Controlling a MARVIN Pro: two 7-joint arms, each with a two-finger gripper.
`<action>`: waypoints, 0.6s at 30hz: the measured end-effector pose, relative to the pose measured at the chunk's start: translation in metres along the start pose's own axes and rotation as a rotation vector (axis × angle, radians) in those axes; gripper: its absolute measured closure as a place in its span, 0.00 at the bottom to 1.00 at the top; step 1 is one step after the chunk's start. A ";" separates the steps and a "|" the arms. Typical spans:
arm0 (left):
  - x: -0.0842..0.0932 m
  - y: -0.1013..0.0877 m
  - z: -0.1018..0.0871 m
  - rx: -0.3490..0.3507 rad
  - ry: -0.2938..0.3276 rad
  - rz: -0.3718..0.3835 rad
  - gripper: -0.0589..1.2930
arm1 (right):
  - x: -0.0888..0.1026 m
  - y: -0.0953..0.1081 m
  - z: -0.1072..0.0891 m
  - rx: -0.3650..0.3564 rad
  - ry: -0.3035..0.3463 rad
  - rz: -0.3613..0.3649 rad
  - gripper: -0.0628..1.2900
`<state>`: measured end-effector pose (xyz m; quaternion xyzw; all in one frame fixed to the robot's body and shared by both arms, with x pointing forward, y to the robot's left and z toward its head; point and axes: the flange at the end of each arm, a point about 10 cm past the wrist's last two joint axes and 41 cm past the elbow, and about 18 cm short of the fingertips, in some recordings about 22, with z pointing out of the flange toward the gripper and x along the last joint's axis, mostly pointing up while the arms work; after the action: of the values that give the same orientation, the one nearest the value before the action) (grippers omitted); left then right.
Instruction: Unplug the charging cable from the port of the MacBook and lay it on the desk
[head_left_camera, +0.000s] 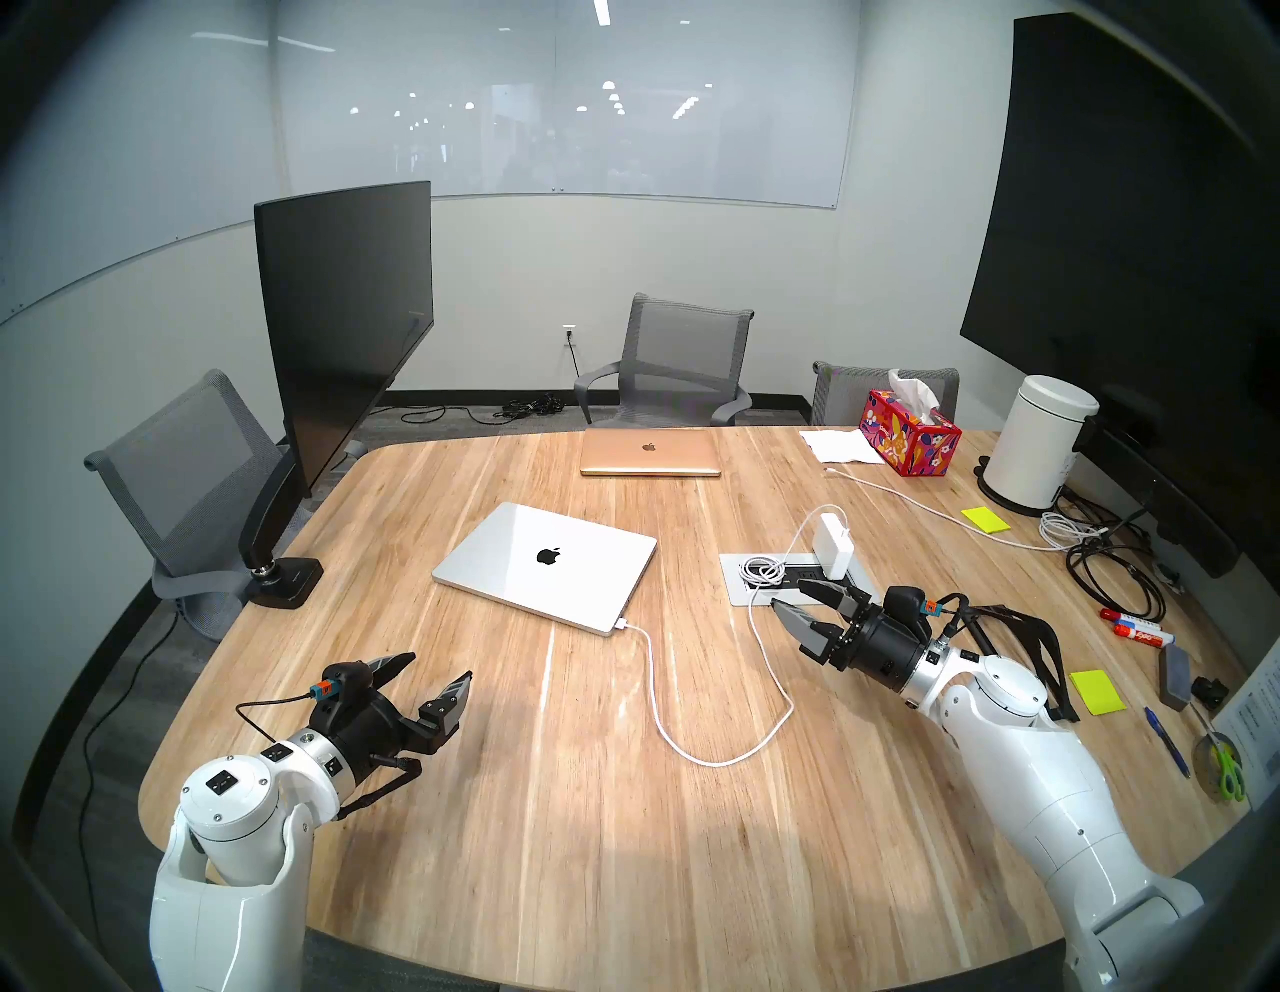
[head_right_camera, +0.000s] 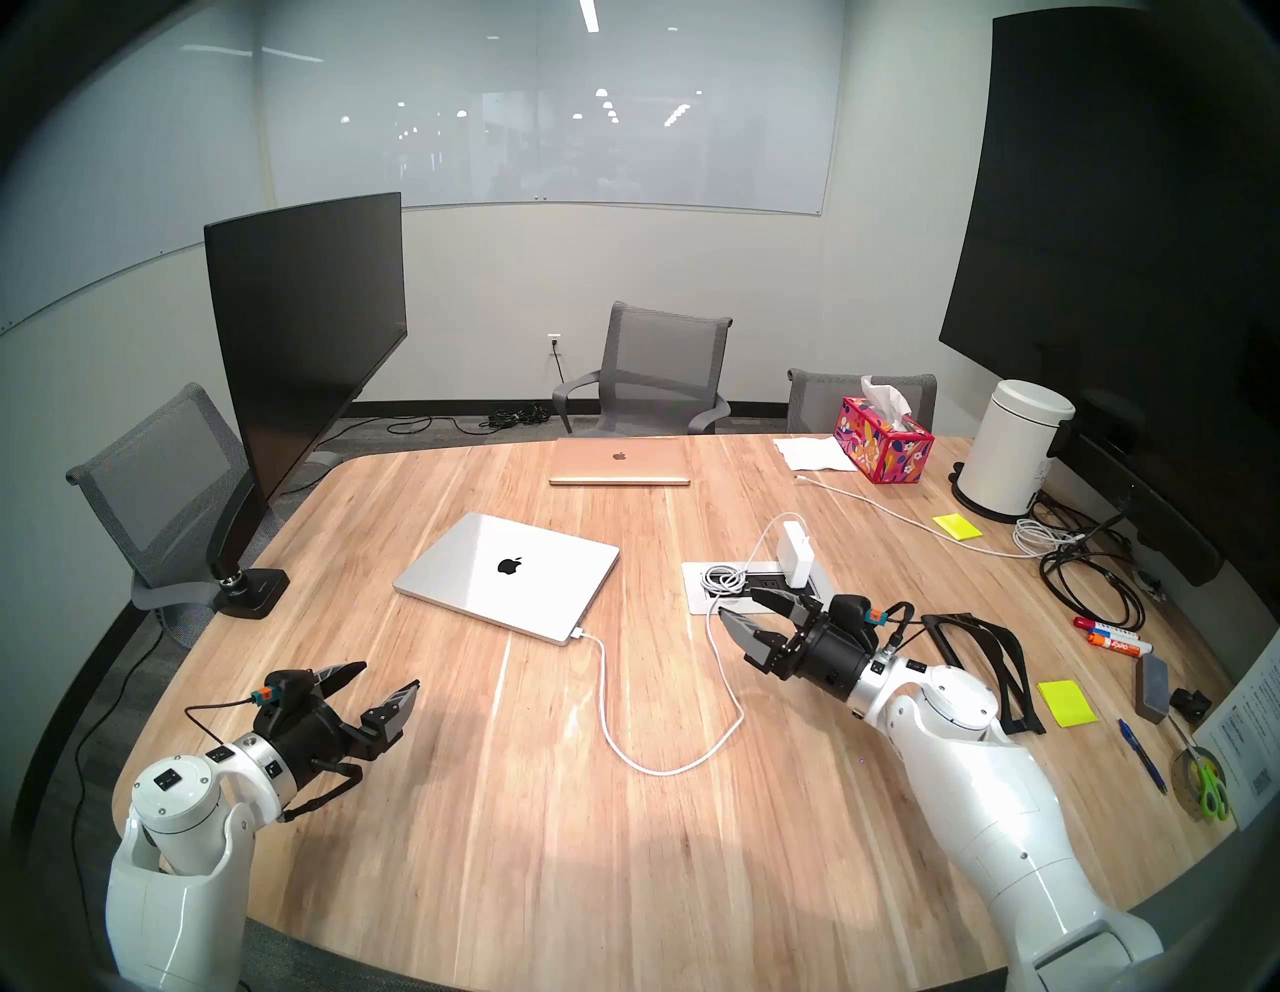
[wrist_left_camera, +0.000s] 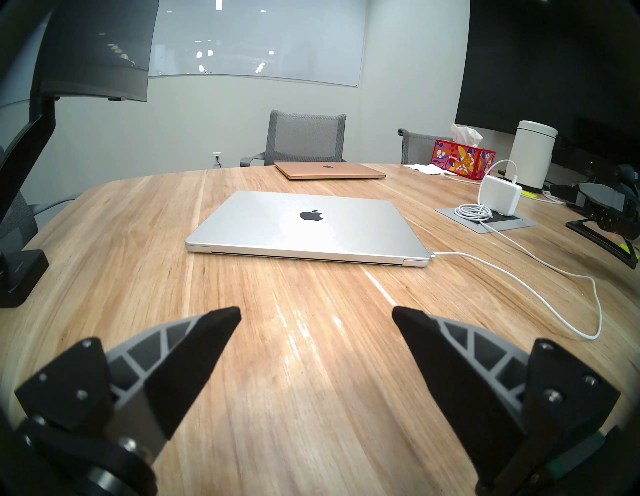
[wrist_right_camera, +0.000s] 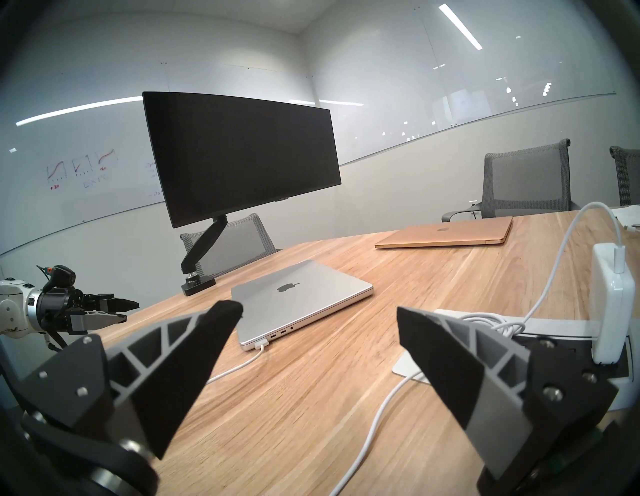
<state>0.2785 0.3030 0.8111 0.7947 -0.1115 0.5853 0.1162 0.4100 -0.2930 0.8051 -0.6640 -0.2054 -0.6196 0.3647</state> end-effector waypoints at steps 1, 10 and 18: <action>0.000 0.000 0.000 0.000 0.000 0.000 0.07 | 0.000 0.000 0.000 0.000 0.000 0.000 0.05; 0.000 0.000 0.000 0.000 0.000 0.000 0.07 | 0.000 0.000 0.000 0.000 0.000 0.000 0.05; 0.000 0.000 0.000 0.000 0.000 -0.001 0.07 | 0.000 0.000 0.000 0.000 0.000 0.001 0.05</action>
<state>0.2785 0.3030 0.8110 0.7947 -0.1114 0.5853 0.1165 0.4098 -0.2927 0.8047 -0.6641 -0.2052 -0.6194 0.3650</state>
